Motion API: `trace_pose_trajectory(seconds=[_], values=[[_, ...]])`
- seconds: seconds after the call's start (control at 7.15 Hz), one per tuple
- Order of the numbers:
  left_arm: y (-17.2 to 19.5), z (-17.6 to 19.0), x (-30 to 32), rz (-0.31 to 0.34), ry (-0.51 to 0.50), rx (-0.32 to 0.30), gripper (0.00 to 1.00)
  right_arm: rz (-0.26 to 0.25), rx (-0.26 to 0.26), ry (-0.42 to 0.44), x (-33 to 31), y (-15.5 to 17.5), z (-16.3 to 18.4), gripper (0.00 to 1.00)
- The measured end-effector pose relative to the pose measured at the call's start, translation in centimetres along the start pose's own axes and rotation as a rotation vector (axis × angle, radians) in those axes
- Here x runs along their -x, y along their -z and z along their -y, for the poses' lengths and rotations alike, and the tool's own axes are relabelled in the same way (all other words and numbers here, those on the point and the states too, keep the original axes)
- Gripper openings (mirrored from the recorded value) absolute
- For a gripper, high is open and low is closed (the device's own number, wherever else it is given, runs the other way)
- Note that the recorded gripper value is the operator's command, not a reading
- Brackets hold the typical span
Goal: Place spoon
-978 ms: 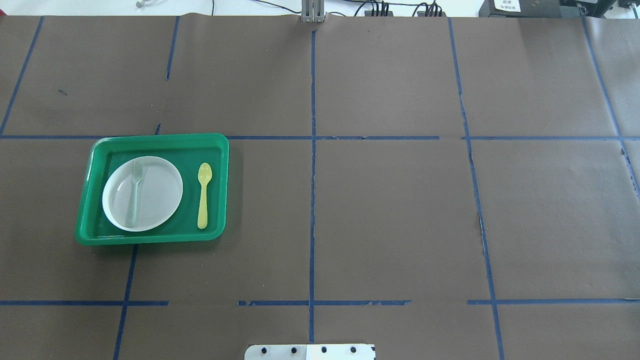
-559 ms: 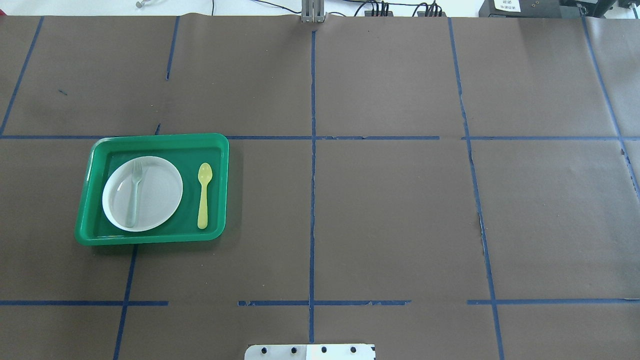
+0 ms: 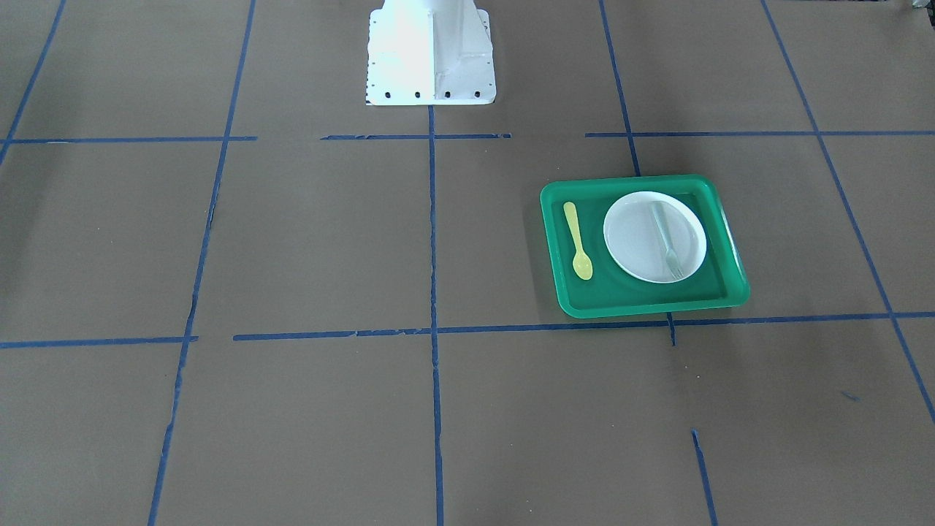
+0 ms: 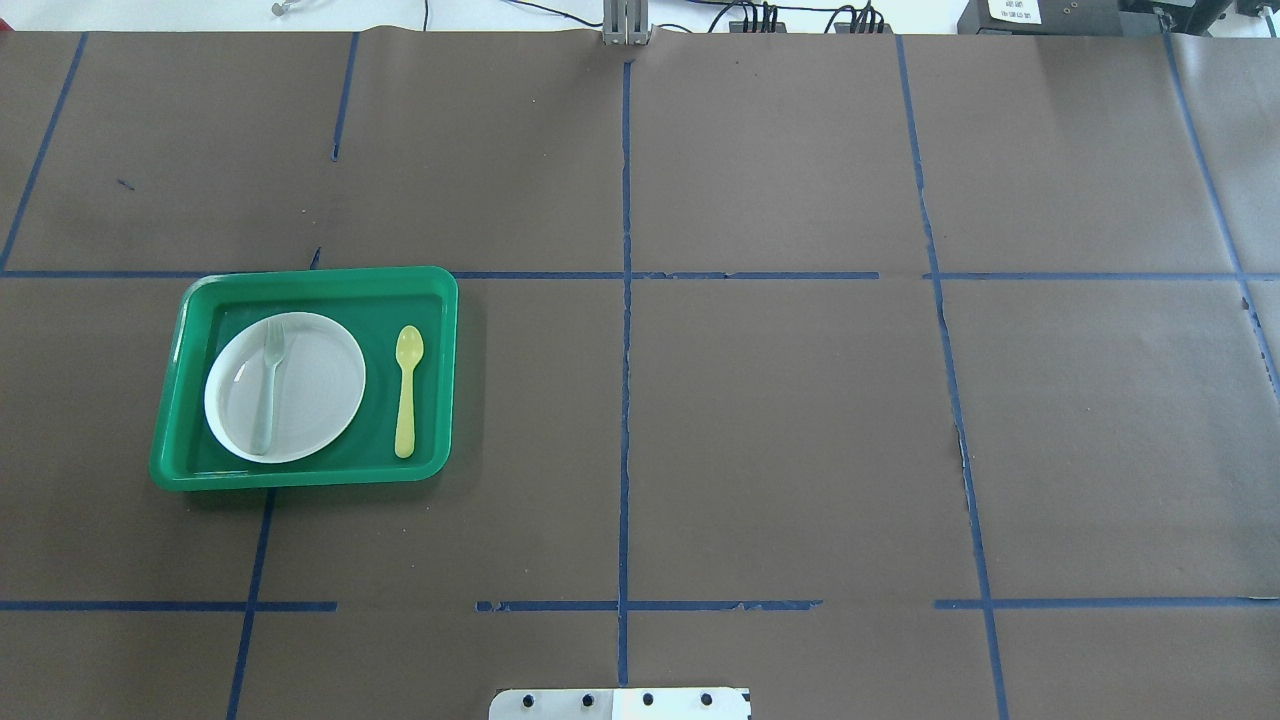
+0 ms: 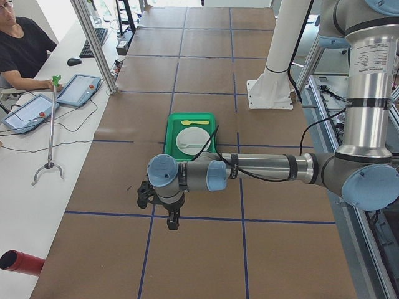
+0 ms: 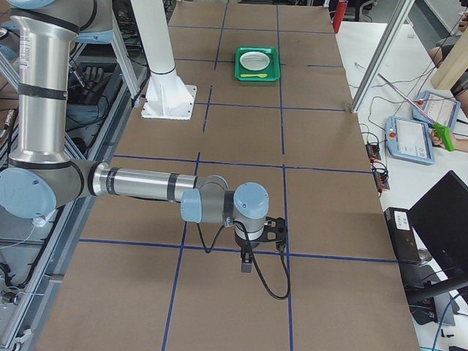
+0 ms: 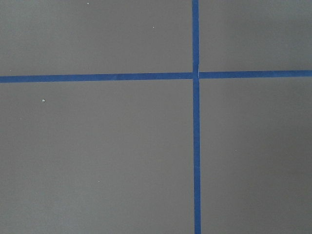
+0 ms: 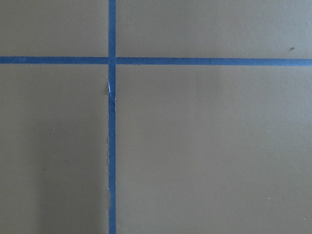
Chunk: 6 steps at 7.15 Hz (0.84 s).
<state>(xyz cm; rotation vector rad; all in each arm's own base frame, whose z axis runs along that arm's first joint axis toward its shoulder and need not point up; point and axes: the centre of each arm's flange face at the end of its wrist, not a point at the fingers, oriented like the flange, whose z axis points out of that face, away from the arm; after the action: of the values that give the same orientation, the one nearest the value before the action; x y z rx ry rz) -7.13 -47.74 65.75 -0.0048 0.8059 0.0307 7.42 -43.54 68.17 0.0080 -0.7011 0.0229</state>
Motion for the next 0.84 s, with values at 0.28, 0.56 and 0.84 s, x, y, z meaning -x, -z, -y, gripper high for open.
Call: trace_pose_trajectory(seconds=[0.28,0.56,0.84], values=[[0.14,0.09,-0.22,0.000,-0.005,-0.003,1.00,0.000,0.000,0.000,0.00,0.00,0.00,1.00],[0.09,0.08,-0.18,0.000,-0.004,-0.002,1.00,0.000,0.000,0.000,0.00,0.00,0.00,1.00],[0.05,0.08,-0.14,-0.001,0.000,-0.001,1.00,0.000,-0.001,0.000,0.01,0.01,0.01,1.00]])
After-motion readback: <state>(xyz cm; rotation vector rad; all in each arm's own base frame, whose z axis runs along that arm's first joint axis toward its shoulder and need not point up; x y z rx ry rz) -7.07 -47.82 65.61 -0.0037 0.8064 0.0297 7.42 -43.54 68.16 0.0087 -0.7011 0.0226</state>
